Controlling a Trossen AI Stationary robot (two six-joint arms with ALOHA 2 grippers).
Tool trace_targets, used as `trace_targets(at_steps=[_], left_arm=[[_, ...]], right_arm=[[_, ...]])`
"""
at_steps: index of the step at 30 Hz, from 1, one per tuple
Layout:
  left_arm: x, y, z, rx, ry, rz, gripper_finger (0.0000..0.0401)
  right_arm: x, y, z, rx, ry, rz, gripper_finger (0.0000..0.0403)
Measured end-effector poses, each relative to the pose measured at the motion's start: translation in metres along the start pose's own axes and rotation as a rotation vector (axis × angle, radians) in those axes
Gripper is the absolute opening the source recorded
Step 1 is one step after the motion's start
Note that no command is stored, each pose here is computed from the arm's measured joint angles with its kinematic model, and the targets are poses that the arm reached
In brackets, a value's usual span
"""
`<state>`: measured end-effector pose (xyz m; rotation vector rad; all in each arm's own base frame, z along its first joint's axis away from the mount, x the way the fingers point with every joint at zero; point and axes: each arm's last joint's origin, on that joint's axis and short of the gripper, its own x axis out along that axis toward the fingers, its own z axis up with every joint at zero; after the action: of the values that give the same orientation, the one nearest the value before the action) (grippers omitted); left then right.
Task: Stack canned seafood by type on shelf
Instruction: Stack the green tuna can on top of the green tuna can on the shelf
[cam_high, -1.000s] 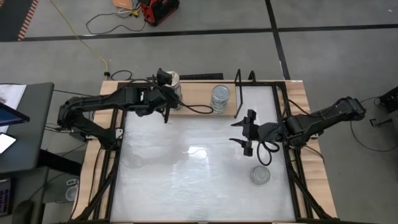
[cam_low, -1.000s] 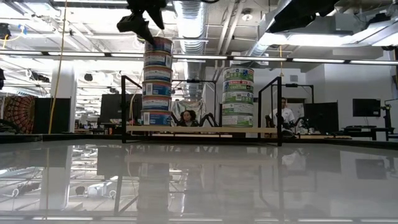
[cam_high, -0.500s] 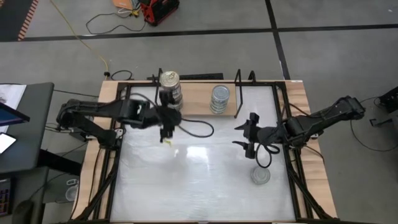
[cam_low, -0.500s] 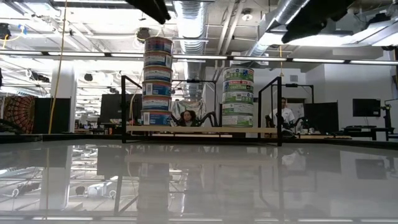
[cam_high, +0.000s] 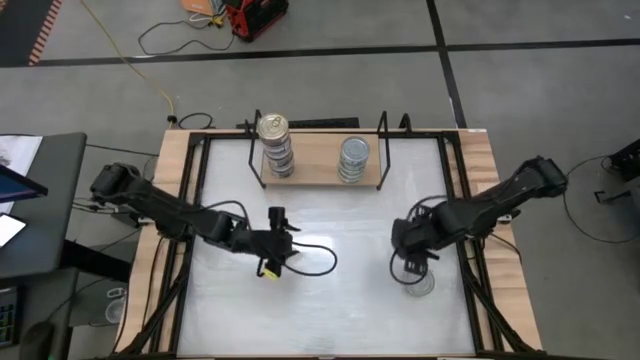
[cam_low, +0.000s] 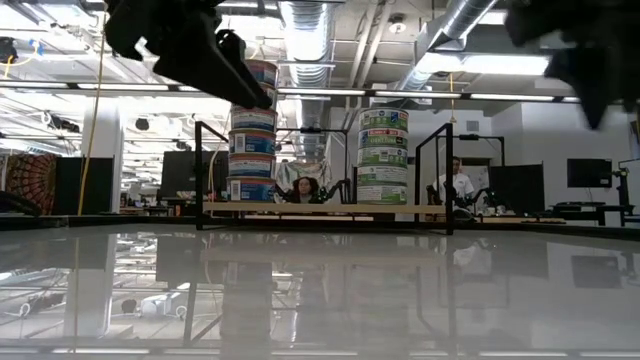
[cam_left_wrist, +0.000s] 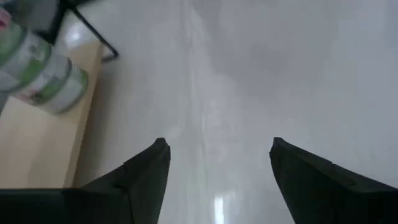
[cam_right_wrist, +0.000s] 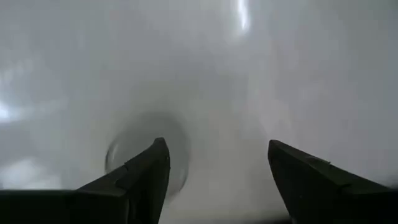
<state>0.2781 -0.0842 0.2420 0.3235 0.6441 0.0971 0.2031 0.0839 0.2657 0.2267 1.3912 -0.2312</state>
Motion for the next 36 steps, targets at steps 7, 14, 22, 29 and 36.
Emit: trace_targets(at_steps=[7, 14, 22, 29, 36], left_arm=[[-0.002, -0.009, -0.001, -0.039, -0.067, 0.044, 0.0252], [-0.010, -0.025, 0.000, -0.052, -0.090, 0.033, 0.0245], [-0.018, -0.034, 0.004, -0.070, -0.146, 0.115, 0.0235], [-0.021, -0.043, 0.006, -0.013, -0.264, 0.093, 0.0233], [-0.023, -0.041, 0.011, 0.015, -0.299, 0.175, 0.0233]], right_arm=[[0.039, 0.021, -0.002, -0.018, 0.317, 0.023, 0.0292], [0.059, 0.025, -0.003, 0.024, 0.395, -0.028, 0.0292], [0.095, 0.029, 0.010, -0.013, 0.440, -0.052, 0.0292], [0.111, 0.023, 0.032, -0.046, 0.361, -0.090, 0.0292], [0.090, 0.011, 0.069, -0.016, 0.021, -0.169, 0.0292]])
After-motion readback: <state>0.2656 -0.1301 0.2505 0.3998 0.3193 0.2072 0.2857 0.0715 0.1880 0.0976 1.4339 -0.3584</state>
